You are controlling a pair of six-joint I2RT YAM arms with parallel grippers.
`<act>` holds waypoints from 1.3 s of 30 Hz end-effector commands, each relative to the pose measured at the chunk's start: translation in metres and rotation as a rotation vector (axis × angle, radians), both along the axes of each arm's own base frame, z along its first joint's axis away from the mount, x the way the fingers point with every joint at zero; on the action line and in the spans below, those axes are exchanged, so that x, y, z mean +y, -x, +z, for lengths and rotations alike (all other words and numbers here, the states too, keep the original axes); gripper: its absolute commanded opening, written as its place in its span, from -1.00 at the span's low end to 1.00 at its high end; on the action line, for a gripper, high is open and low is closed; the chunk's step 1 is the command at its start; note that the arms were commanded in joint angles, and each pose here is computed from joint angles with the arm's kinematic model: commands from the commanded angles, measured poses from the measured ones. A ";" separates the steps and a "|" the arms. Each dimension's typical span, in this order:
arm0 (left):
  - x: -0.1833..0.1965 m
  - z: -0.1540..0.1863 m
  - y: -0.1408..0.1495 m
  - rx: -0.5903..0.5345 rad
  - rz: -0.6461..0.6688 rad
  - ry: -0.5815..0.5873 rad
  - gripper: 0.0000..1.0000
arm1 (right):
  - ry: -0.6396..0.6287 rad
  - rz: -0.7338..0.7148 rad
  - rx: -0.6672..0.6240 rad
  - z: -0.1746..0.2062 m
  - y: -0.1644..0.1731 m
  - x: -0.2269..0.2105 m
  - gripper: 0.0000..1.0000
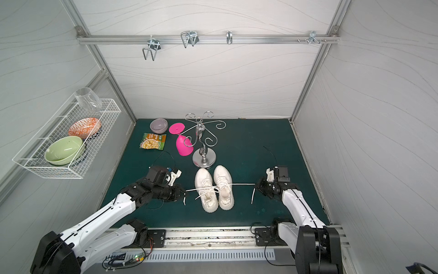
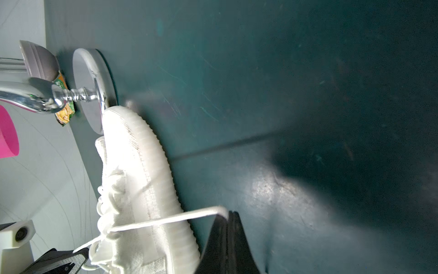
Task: Tie the shoes
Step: Tie the shoelace on the shoe, then wrap the shoelace around the shoelace.
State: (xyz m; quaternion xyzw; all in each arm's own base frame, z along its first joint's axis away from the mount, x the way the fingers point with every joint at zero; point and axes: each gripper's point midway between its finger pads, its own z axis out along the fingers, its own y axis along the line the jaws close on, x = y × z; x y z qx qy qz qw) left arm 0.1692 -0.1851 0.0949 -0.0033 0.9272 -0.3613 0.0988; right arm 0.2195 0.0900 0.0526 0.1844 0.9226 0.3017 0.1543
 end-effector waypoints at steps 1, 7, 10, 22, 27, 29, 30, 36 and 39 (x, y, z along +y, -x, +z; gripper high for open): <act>0.003 -0.012 0.011 0.097 -0.001 -0.017 -1.00 | 0.060 0.032 -0.037 0.006 -0.004 -0.001 -1.00; -0.015 -0.016 0.028 0.158 -0.111 -0.014 -0.99 | 0.180 0.246 -0.091 0.011 -0.002 0.036 -1.00; -0.016 -0.012 0.029 0.120 -0.178 -0.093 -0.60 | 0.184 0.302 -0.110 0.011 -0.003 0.053 -1.00; -0.048 0.046 0.001 -0.391 -0.640 -0.297 0.13 | 0.156 0.339 -0.126 0.009 -0.004 0.064 -1.00; -0.081 0.048 -0.009 -0.472 -0.776 -0.299 -0.03 | 0.141 0.331 -0.122 0.006 0.000 0.064 -1.00; -0.094 0.046 -0.012 -0.484 -0.812 -0.294 -0.05 | 0.139 0.330 -0.122 0.005 0.001 0.064 -1.00; -0.099 0.044 -0.014 -0.489 -0.827 -0.297 -0.05 | 0.140 0.329 -0.123 0.005 0.001 0.064 -1.00; -0.118 0.023 -0.020 -0.482 -0.895 -0.339 -0.14 | 0.137 0.332 -0.126 0.006 0.001 0.064 -1.00; -0.120 0.015 -0.027 -0.499 -0.894 -0.378 -0.19 | 0.134 0.334 -0.126 0.006 0.001 0.065 -1.00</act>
